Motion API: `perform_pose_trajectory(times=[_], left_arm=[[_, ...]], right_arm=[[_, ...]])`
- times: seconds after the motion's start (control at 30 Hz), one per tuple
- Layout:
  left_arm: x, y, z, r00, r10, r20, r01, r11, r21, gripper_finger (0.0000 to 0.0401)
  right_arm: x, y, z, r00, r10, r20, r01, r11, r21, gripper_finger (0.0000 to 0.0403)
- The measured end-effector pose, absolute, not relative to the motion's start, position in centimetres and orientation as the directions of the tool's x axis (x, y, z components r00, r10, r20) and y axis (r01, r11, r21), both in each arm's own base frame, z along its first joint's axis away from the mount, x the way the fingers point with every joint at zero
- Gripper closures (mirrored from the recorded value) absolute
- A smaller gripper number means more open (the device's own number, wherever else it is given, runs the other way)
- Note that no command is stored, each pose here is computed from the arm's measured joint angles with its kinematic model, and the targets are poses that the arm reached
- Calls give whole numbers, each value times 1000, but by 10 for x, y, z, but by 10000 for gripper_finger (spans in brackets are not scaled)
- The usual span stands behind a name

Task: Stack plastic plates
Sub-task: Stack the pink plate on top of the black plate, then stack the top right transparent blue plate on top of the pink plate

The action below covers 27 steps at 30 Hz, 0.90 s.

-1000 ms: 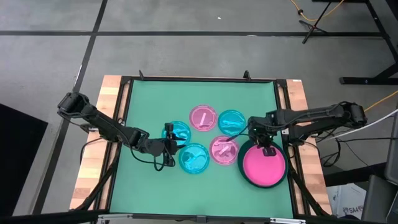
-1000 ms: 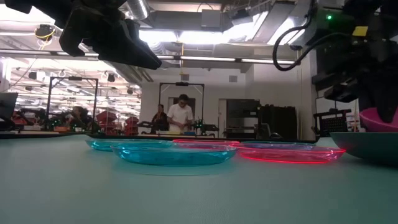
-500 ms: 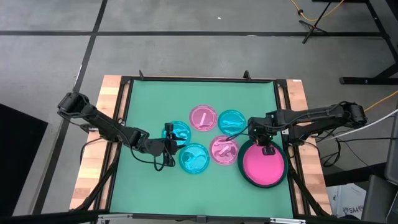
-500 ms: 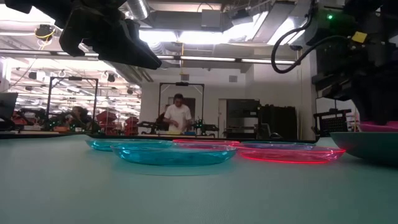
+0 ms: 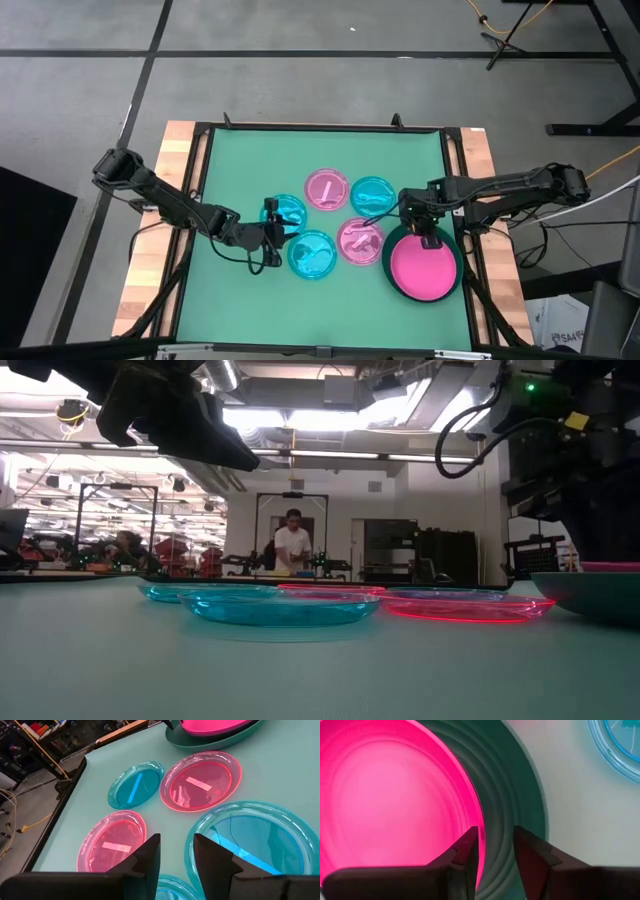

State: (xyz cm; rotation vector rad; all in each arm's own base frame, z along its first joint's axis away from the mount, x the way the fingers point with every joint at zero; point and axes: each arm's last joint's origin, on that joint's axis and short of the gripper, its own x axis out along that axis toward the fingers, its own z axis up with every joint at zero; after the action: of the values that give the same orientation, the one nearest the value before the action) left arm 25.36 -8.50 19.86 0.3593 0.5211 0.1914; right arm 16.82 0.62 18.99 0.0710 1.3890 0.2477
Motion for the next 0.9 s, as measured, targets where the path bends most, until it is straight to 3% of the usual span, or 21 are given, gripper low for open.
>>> perform_pose_trajectory(times=[0.9], left_arm=[[254, -85, 199, 851, 268, -451, -88, 920, 381, 291]], right_arm=[[170, 8, 198, 164, 278, -947, -147, 956, 255, 294]])
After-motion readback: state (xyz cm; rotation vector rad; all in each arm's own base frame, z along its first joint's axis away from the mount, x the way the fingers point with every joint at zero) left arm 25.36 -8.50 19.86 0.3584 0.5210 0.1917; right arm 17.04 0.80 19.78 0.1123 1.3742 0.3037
